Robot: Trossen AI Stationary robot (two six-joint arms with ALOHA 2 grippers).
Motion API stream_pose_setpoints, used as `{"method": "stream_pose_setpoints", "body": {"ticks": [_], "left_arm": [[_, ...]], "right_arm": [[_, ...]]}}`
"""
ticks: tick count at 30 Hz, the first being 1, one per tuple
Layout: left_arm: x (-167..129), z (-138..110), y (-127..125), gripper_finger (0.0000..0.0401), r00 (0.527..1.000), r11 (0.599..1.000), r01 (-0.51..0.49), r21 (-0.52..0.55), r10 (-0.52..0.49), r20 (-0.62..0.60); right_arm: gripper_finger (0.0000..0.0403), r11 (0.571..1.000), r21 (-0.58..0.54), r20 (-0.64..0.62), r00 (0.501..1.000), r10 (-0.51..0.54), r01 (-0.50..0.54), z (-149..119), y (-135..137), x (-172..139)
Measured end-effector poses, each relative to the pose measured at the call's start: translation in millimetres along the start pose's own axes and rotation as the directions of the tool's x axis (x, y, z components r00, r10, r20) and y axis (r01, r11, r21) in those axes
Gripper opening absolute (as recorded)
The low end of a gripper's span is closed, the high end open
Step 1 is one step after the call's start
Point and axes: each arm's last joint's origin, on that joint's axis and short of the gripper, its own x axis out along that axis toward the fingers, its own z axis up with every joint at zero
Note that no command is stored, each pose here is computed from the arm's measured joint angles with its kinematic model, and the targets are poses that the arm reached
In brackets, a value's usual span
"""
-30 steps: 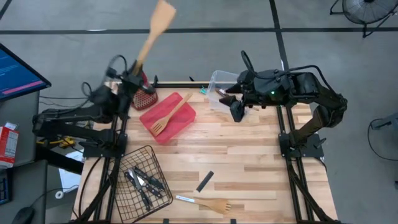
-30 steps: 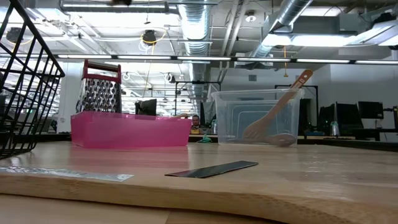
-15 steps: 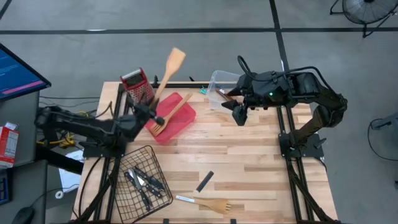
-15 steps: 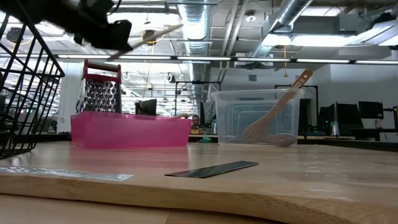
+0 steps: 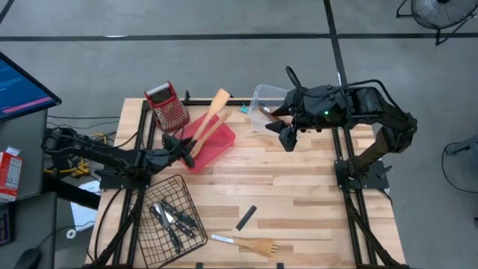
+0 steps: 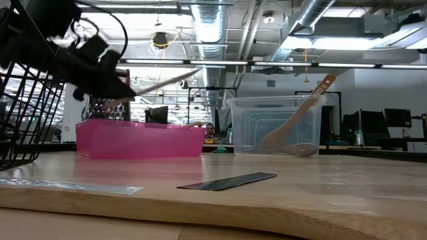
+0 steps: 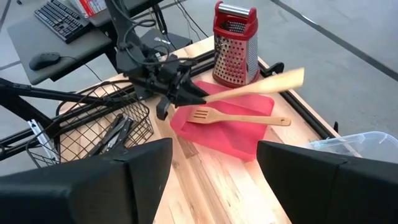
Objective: Pick & Place Kitchen Items
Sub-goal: Put the wooden spatula into the red bin, then put the wooden serving spoon into the transparent bin
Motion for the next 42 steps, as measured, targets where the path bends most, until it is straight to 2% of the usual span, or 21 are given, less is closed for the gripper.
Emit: {"method": "stream_pose_setpoints", "body": {"ticks": [15,23,34,38,42], "left_arm": [[-4.4,-34.3,19.7,0.0049,0.995,0.997,0.009,0.072,-0.002,-0.100],[-4.6,-37.4,21.0,0.0053,0.992,0.989,0.016,0.146,0.003,-0.127],[-4.6,-37.8,20.6,0.0103,0.991,0.985,0.036,0.169,-0.013,-0.136],[-4.7,-37.7,20.4,0.0131,0.990,0.976,0.050,0.214,-0.020,-0.139],[-4.5,-36.5,19.1,0.0168,0.990,0.978,0.068,0.198,-0.042,-0.135]], "right_arm": [[0.0249,1.000,0.000,0.001,1.000,-0.002,0.002,0.1,-0.1,0.0],[0.0249,1.000,0.002,0.002,1.000,-0.005,0.005,0.4,-0.8,0.3],[0.0249,1.000,0.002,0.001,1.000,-0.006,0.006,0.4,-1.0,0.3],[0.0249,1.000,0.001,0.001,1.000,-0.006,0.006,0.3,-1.0,0.3],[0.0249,1.000,-0.003,-0.008,1.000,-0.010,0.010,-0.6,-1.4,0.3]]}}
